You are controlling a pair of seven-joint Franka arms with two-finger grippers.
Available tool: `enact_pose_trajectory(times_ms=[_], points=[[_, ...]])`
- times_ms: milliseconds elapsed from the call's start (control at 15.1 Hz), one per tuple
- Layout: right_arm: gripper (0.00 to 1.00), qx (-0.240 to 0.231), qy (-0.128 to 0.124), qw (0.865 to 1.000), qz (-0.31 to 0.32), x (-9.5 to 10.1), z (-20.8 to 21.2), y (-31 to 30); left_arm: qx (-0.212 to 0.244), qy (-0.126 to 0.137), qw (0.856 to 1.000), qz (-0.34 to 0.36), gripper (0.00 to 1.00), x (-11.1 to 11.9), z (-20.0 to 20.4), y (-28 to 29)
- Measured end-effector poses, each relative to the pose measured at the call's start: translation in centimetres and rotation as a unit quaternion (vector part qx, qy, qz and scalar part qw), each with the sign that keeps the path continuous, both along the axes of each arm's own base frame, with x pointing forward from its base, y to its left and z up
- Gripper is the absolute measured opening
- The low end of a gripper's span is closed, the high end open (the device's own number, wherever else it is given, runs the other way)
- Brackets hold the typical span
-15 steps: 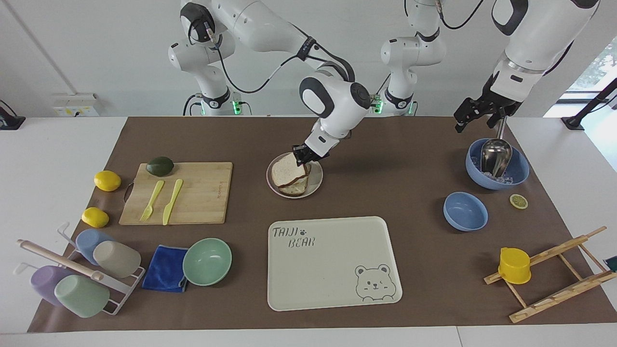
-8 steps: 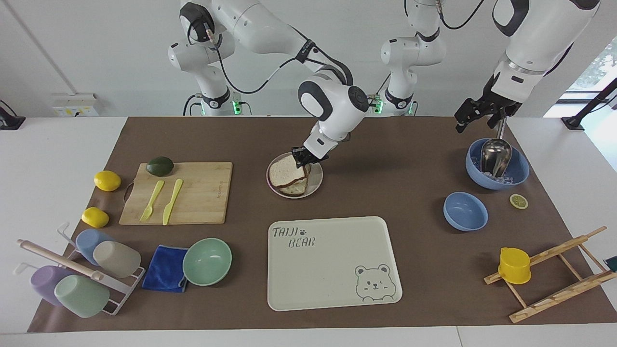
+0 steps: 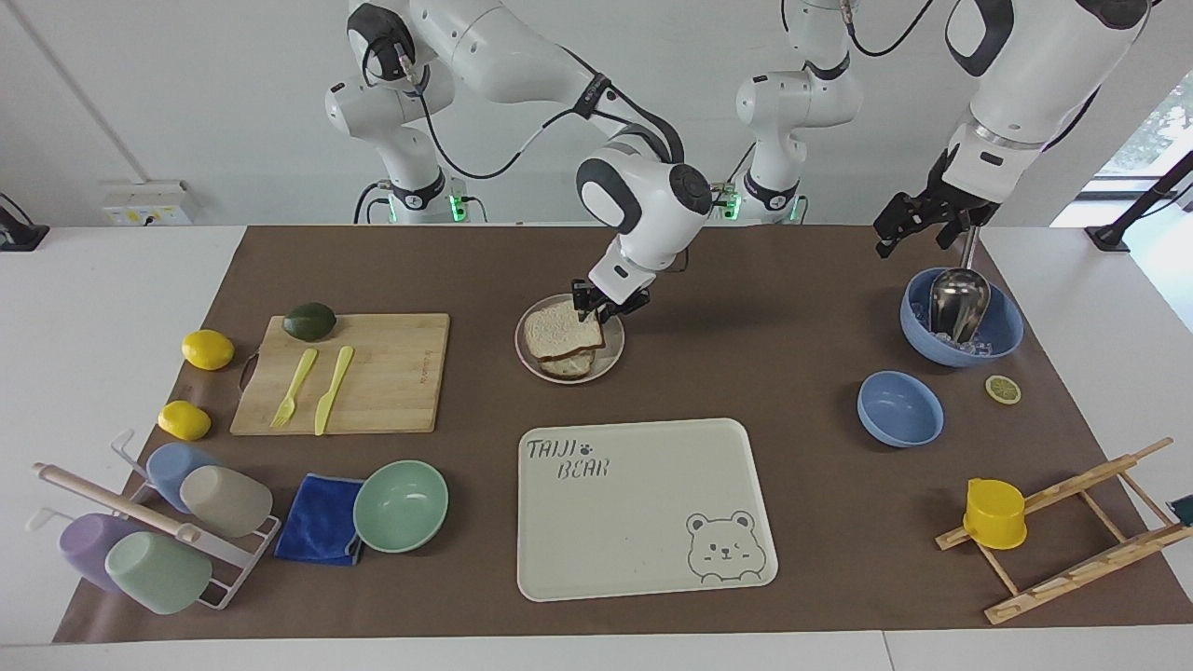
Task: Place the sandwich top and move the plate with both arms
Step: 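Carry the bread slice over the egg plate and lower it on top, then withdraw the right gripper while the left gripper reaches toward the plate, then grasp the rim of the sandwich plate with the left gripper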
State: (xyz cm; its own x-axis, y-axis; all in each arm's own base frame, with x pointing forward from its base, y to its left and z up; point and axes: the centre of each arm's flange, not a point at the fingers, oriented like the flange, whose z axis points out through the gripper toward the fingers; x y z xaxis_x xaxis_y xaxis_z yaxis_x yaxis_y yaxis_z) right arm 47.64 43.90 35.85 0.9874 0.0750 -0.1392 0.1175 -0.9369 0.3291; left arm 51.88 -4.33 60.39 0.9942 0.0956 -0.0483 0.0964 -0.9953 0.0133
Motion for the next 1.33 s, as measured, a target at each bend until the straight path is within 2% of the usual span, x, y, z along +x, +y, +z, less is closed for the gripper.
enact_pose_trajectory(times_ms=[199,265,398,531,663,730,929,1128,1327], points=[[0.95,0.01,-0.012,1.0,-0.009,1.0,1.4,-0.5,-0.018,-0.003,1.0,0.002,1.0,0.0,-0.3,-0.4],[1.0,0.016,-0.019,0.999,-0.02,2.1,2.3,-1.4,-0.028,-0.007,1.0,0.003,1.0,0.0,-0.7,-0.6],[1.0,0.047,-0.028,0.996,-0.069,5.4,5.0,-4.8,-0.048,-0.014,0.999,0.006,1.0,-0.1,-1.8,-1.1],[1.0,0.099,-0.029,0.987,-0.12,9.5,8.7,-11.4,-0.058,-0.017,0.998,0.005,1.0,-0.7,-3.3,-1.8],[1.0,0.127,-0.03,0.983,-0.126,12.7,12.0,-20.0,-0.07,-0.022,0.997,-0.006,1.0,-1.5,-5.0,-4.0],[1.0,0.132,-0.025,0.983,-0.124,13.5,13.3,-24.2,-0.076,-0.024,0.997,-0.011,1.0,-2.0,-6.1,-5.5],[1.0,0.126,-0.009,0.986,-0.113,13.2,17.1,-32.3,-0.081,-0.036,0.996,-0.011,1.0,-3.7,-9.4,-11.7],[1.0,0.159,0.005,0.981,-0.112,11.0,21.8,-39.4,-0.086,-0.046,0.995,-0.014,1.0,-6.3,-13.5,-18.4],[1.0,0.193,0.001,0.969,-0.151,8.6,25.0,-47.4,-0.095,-0.063,0.993,0.001,1.0,-7.6,-18.9,-23.9]])
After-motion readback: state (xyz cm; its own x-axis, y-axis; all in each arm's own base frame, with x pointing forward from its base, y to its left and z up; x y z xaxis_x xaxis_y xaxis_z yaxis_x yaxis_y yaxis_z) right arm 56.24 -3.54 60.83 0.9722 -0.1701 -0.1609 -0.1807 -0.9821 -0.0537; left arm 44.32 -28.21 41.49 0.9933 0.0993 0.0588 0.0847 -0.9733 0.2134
